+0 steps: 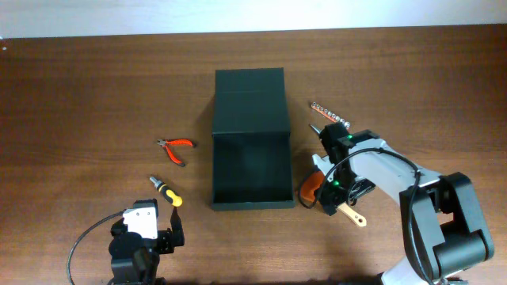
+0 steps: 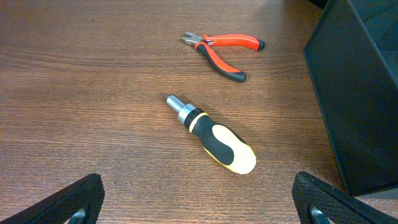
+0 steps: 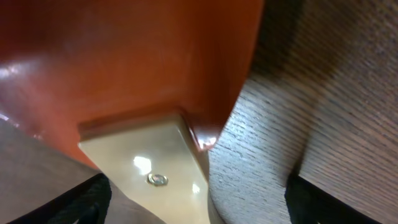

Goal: Pack container
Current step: 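Move the right gripper down and grasp the orange scraper's wooden handle, then lift the scraper with the right gripper and drop it into the box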

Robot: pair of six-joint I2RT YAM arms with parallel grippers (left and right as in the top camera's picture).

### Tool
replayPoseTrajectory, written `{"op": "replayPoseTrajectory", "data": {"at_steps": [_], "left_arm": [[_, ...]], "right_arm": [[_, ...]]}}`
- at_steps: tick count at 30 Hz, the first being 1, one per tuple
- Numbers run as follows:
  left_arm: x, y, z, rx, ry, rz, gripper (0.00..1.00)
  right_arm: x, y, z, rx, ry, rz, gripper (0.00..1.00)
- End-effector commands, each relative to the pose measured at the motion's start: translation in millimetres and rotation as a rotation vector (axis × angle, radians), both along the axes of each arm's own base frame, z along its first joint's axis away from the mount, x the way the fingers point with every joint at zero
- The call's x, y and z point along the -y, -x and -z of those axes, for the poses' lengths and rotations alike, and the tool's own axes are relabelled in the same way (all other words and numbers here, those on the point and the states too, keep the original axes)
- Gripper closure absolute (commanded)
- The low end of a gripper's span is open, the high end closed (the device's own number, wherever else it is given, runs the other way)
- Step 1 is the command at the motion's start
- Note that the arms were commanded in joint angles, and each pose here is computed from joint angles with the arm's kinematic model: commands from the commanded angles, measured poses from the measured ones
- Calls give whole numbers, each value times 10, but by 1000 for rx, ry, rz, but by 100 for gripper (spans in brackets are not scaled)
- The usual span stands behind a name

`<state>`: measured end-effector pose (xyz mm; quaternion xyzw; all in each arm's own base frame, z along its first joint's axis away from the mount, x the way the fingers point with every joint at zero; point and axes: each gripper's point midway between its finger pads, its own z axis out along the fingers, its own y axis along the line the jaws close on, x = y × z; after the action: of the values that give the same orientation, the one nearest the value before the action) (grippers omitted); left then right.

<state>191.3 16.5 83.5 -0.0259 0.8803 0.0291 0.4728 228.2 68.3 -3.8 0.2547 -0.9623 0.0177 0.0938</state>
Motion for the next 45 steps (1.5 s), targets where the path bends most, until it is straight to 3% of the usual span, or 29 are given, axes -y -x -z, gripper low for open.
{"op": "replayPoseTrajectory", "data": {"at_steps": [1,11,17,24,36,45], "left_arm": [[-15,-4,2,7,3,-11,1],[-15,-3,3,6,3,-11,1],[-15,-3,3,6,3,-11,1],[-15,-3,3,6,3,-11,1],[-15,-4,2,7,3,-11,1],[-15,-3,3,6,3,-11,1]], "right_arm": [[-48,53,64,-2,10,24,15],[-93,51,68,-4,-15,38,51],[-124,51,69,-5,-33,41,54],[-124,49,69,-5,-32,41,75],[-139,31,27,-4,-25,102,87],[-230,-235,-240,64,-49,118,91]]}}
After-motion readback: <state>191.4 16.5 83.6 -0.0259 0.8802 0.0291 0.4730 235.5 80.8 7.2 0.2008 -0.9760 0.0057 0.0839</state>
